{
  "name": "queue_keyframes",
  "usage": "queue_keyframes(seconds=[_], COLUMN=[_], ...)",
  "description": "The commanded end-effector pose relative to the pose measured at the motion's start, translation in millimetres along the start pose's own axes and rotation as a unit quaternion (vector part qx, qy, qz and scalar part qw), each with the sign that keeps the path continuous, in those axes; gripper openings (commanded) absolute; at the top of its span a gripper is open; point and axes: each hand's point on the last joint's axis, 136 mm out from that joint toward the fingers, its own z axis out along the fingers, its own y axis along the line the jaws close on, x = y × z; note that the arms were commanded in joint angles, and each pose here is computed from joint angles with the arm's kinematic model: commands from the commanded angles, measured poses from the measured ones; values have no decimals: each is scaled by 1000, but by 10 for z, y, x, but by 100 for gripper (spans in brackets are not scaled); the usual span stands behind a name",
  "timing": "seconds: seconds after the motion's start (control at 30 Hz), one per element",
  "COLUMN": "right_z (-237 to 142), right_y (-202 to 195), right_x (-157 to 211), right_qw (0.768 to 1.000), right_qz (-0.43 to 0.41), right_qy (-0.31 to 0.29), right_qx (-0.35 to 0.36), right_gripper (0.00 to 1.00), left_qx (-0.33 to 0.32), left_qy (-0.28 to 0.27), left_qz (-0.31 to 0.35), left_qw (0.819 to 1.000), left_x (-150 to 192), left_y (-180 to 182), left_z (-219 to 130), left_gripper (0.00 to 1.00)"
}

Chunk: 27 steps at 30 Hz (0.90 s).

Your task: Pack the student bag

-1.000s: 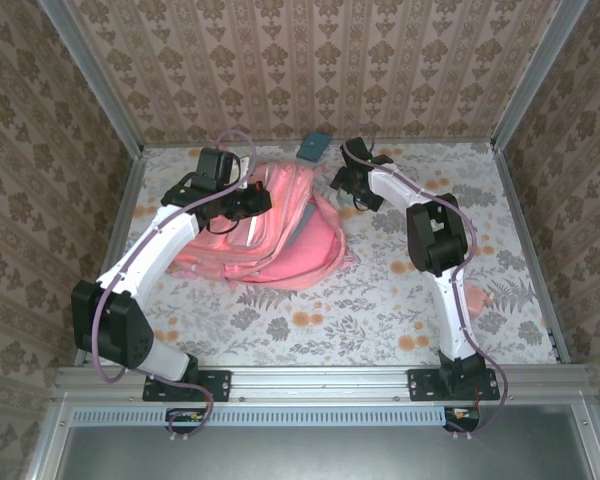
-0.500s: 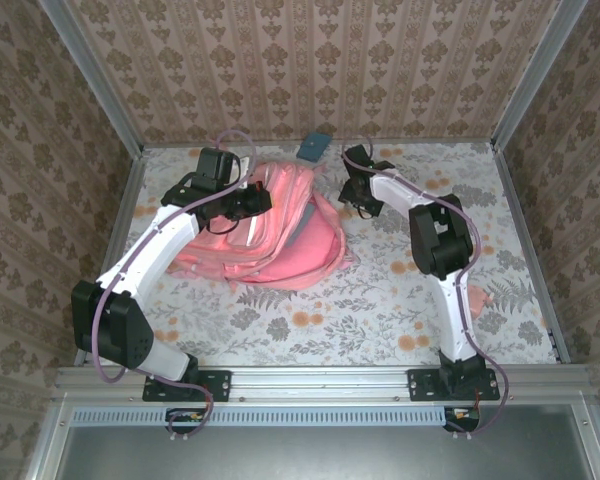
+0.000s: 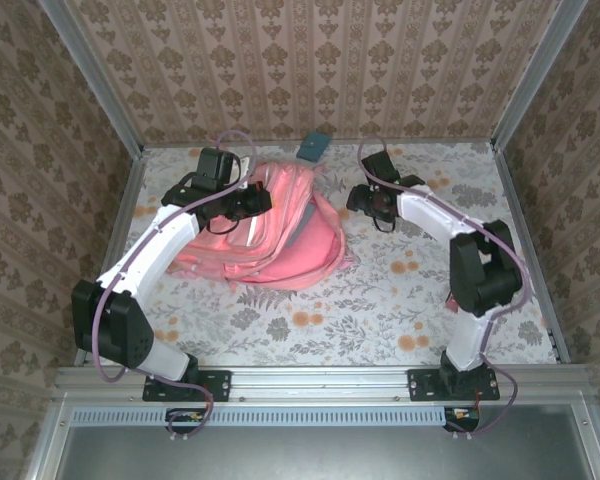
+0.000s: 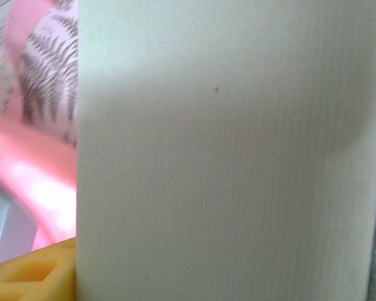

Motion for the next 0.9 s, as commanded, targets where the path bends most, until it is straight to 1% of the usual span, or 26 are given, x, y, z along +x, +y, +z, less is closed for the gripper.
queue_keyframes(seconds=[0.0, 0.07, 0.2, 0.33, 0.43, 0.53, 0.73, 0.87], right_z=[-366, -479, -611, -645, -584, -498, -215, -89], right_y=[319, 407, 594, 899, 1038, 1134, 1269, 1536], right_x=[145, 314, 691, 1013, 1174, 1293, 1386, 1436], right_qw=[995, 992, 987, 981, 980, 977, 972, 970], right_qz=[-44, -57, -48, 1, 50, 82, 134, 122], right_qy=[-12, -5, 22, 46, 71, 98, 122, 136], right_qx=[-88, -116, -149, -186, -182, -169, -153, -160], right_gripper=[64, 64, 64, 64, 63, 63, 61, 61], left_qx=[33, 35, 40, 43, 44, 46, 56, 60], left_qy=[-11, -16, -27, -29, -27, -26, -26, -21], left_qz=[7, 4, 2, 0, -2, -3, -6, -3], left_qw=[999, 999, 999, 999, 999, 999, 998, 998], left_x=[-131, -180, -283, -339, -342, -332, -294, -256], left_y=[-175, -177, -209, -238, -236, -243, -297, -353], left_z=[-98, -117, -143, -134, -117, -116, -96, -62], left_gripper=[0, 0, 0, 0, 0, 0, 0, 0])
